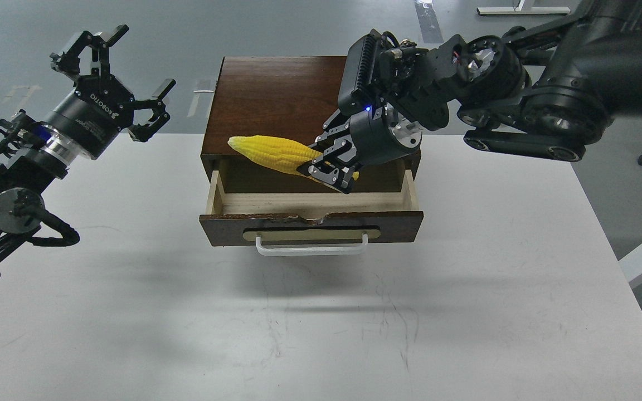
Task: Put corn in drawer with both arms
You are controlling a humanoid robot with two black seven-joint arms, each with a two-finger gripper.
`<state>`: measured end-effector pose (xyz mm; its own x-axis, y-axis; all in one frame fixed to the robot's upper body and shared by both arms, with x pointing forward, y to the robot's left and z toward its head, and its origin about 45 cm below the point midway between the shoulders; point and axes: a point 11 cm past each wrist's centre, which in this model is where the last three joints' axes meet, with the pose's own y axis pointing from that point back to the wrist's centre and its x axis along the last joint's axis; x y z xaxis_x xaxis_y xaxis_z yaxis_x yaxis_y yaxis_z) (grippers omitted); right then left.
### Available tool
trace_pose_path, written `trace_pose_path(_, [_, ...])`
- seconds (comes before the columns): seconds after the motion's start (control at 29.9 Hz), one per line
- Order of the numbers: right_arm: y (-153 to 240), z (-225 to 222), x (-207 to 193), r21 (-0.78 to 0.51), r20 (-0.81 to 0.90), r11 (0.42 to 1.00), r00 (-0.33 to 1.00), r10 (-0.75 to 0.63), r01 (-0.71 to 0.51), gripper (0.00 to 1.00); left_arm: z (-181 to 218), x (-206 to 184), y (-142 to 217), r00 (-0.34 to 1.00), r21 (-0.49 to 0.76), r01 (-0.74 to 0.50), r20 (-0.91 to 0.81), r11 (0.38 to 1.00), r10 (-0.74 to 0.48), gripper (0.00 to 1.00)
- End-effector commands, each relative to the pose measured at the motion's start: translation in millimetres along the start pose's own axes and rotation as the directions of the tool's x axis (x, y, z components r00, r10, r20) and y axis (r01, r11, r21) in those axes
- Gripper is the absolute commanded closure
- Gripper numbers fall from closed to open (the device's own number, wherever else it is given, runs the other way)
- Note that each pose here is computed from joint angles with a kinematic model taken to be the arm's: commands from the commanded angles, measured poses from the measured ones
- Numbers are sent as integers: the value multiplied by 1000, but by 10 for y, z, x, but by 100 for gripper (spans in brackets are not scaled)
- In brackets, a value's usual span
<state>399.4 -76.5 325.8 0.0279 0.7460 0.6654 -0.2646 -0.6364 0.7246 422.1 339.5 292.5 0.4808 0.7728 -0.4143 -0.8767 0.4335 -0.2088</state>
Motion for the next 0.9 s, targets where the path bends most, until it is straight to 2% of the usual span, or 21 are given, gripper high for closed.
trace_pose_path(0.0, [-32, 3, -152, 2, 9, 1000, 1000, -22, 22, 77, 32, 21, 21, 1000, -1, -5, 7, 1000, 5, 2])
trace_pose_path(0.07, [-43, 0, -191, 4, 17, 1000, 999, -27, 27, 74, 33, 21, 21, 1000, -1, -5, 7, 1000, 5, 2])
trace_pose_path(0.2, [-91, -29, -287, 16, 37, 999, 999, -34, 34, 57, 22, 26, 30, 1000, 1, -7, 6, 1000, 7, 1])
trace_pose_path(0.27, [-95, -21, -304, 14, 39, 999, 999, -36, 36, 52, 27, 32, 36, 1000, 0, -9, 6, 1000, 9, 2])
trace_pose_path(0.47, [-103, -27, -325, 16, 43, 999, 998, -39, 38, 43, 22, 29, 33, 1000, 0, -8, 5, 1000, 8, 1])
trace_pose_path(0.6, [-105, -28, -340, 16, 44, 999, 998, -42, 41, 42, 27, 32, 36, 1000, 0, -9, 6, 1000, 9, 2])
trace_pose_path(0.7, [-106, -29, -332, 16, 44, 999, 998, -37, 37, 31, 27, 32, 36, 1000, 0, -9, 6, 1000, 9, 2])
trace_pose_path(0.87, [-101, -25, -333, 15, 47, 999, 998, -36, 36, 29, 27, 32, 36, 1000, 0, -9, 6, 1000, 9, 1])
